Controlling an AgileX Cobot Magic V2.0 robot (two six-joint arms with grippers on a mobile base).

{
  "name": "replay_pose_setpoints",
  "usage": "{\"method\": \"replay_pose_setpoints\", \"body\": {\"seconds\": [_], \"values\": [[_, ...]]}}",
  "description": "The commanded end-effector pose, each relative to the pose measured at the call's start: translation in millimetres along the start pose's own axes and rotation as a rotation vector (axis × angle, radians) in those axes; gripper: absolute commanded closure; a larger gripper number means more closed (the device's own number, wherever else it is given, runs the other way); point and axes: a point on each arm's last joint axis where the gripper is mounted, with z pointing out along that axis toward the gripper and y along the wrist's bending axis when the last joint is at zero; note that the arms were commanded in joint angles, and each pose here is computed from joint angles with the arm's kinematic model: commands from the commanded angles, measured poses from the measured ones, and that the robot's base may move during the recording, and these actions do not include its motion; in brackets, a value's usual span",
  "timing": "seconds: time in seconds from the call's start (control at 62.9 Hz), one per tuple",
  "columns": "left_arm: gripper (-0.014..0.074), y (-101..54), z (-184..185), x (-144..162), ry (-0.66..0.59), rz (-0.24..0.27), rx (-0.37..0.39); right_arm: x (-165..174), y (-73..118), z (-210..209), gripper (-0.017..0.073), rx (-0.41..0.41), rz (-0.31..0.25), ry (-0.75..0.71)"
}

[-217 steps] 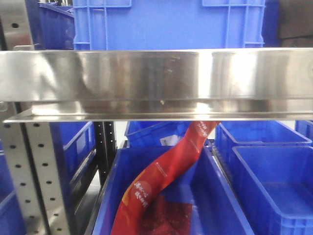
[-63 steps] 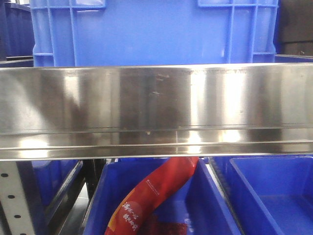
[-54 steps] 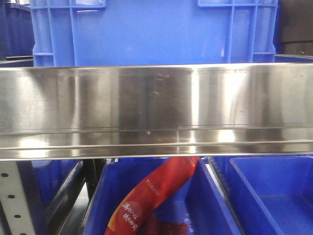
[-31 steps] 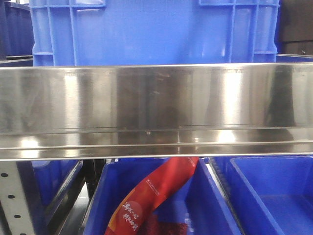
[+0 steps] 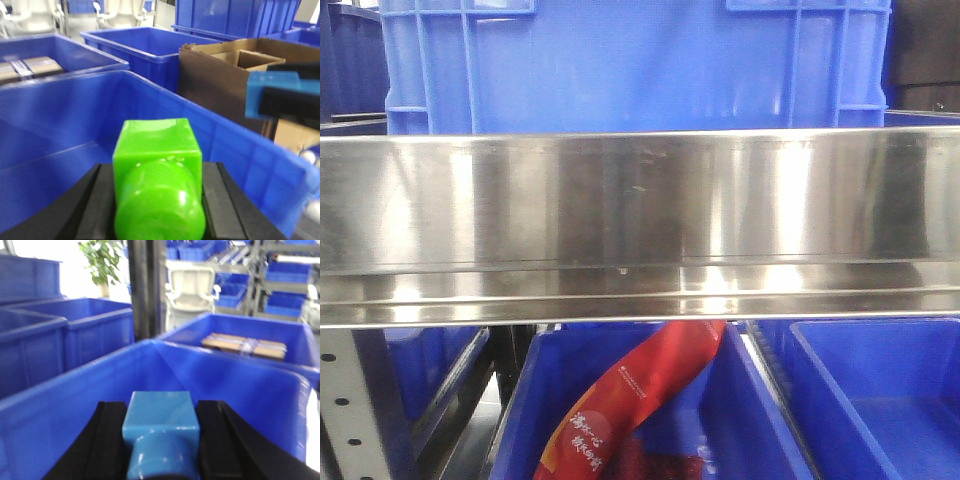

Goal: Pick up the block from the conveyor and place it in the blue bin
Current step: 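Move both held blocks over the blue bins on the shelf, then open both grippers to drop the blocks into the blue bins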

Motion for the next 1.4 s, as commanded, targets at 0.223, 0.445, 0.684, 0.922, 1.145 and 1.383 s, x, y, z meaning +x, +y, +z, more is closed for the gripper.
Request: {"method": "replay_pose_setpoints", "body": {"seconds": [0.223, 0.445, 0.684, 0.922, 1.145, 1.383], "values": [[0.0694, 7.5, 53, 8, 0.035, -0.109, -0.001, 13, -0.9, 27, 0.0721, 0.005, 0.0, 0.001], [0.0273, 7.1, 54, 11, 0.056, -0.11, 0.007, 19, -1.0, 30, 0.0486, 0.004, 0.0, 0.041], [0.0167, 7.4, 54, 11, 0.052, -0.106, 0.003, 18, -0.9, 28, 0.0068, 0.004, 0.0, 0.042], [0.0568, 5.6, 46, 3, 0.023, -0.102, 0.004, -1, 0.8, 2, 0.0514, -0.003, -0.001, 0.003], [0.0704, 5.5, 43, 5, 0.052, -0.042, -0.001, -11, 0.9, -4, 0.0721, -0.001, -0.001, -0.067], [0.0704, -1.0, 5, -1, 0.01, -0.031, 0.001, -12, -17.9, -46, 0.0721, 0.07, 0.004, 0.014]]}}
